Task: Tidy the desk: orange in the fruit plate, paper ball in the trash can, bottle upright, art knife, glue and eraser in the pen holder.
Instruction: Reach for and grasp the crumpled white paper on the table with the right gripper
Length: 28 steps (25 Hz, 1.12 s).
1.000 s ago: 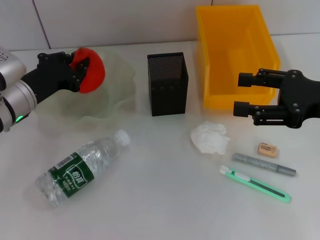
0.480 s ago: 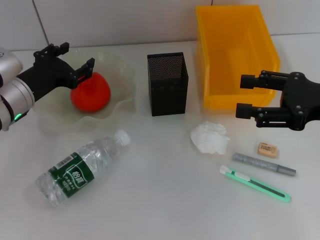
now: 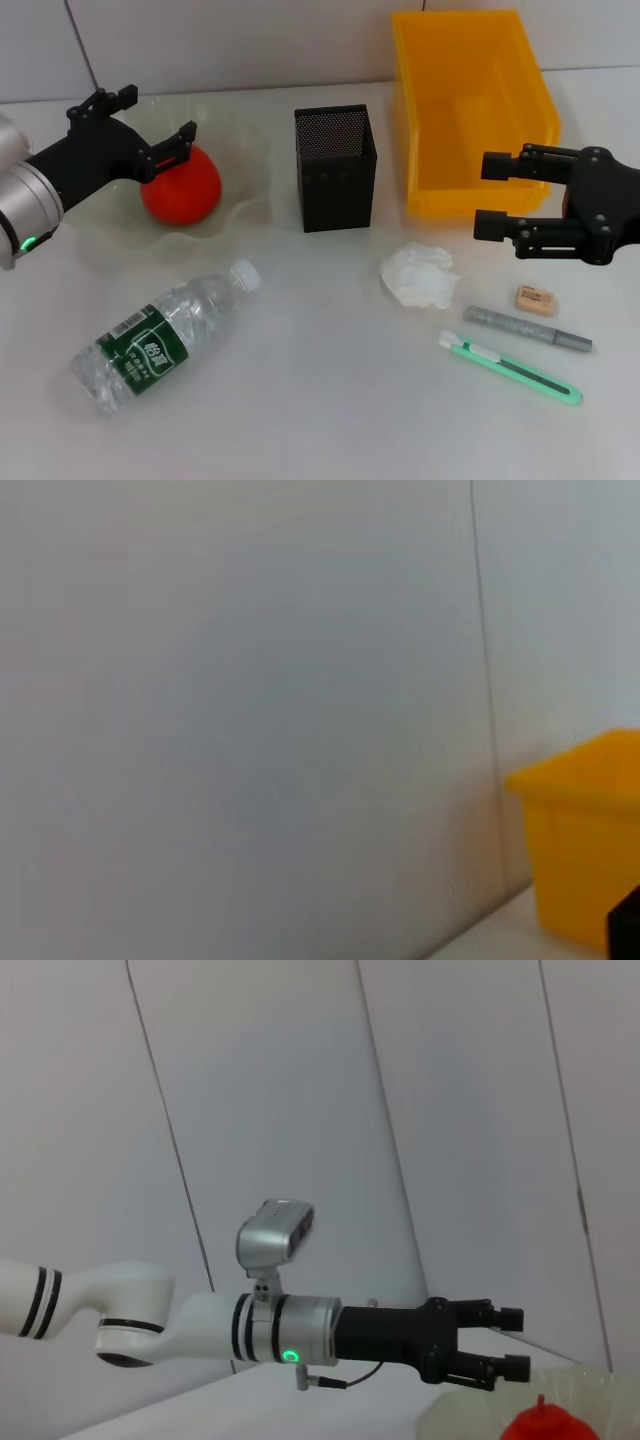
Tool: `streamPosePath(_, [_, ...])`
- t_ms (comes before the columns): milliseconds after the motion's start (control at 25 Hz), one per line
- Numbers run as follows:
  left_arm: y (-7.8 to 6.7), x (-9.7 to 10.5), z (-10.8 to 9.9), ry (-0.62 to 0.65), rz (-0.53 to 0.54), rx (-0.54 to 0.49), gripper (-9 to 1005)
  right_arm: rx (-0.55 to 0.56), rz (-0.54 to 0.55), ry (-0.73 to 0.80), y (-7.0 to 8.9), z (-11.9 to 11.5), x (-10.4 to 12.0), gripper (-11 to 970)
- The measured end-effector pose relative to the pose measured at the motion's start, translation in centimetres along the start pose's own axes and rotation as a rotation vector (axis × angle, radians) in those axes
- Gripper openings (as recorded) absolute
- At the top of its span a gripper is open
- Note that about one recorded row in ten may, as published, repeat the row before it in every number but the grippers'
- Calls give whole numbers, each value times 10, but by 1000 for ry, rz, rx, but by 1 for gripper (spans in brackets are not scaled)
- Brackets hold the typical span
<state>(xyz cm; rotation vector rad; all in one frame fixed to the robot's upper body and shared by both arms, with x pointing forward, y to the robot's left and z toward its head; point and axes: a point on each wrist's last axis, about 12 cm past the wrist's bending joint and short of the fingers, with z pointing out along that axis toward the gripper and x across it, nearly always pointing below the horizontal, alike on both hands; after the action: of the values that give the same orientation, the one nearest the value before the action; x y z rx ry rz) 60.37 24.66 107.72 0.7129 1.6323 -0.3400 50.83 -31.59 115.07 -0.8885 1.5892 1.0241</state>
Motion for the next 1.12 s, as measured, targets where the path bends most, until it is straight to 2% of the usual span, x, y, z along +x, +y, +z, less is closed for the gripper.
streamPosePath(280, [-5,-15,-20,-132,-42,89,863,19,2,-13,-1,-4,-1,789])
streamPosePath(520, [-8,-22,-27,-178,-79,148,862,27,3,-18,-1,-6,0,789])
streamPosePath(600, [-14,-28,-30,-188,-87,236,862,27,3,-18,-1,-6,0,789])
streamPosePath(760, [-17,-30,-31,-185,-76,271,862,32,0,-17,-1,-6,0,789])
streamPosePath(880, [-26,-37,-32,-169,-67,388,862,42,3,-15,-2,-8,1,789])
streamPosePath(960, [-26,-37,-32,-169,-67,388,862,43,4,-14,-2,-8,1,789])
streamPosePath(1000, [-29,-42,-37,-172,-67,464,862,45,6,-13,-1,-9,2,789])
streamPosePath(1120, [-28,-47,-44,-179,-75,529,863,47,12,-11,-1,-12,3,789])
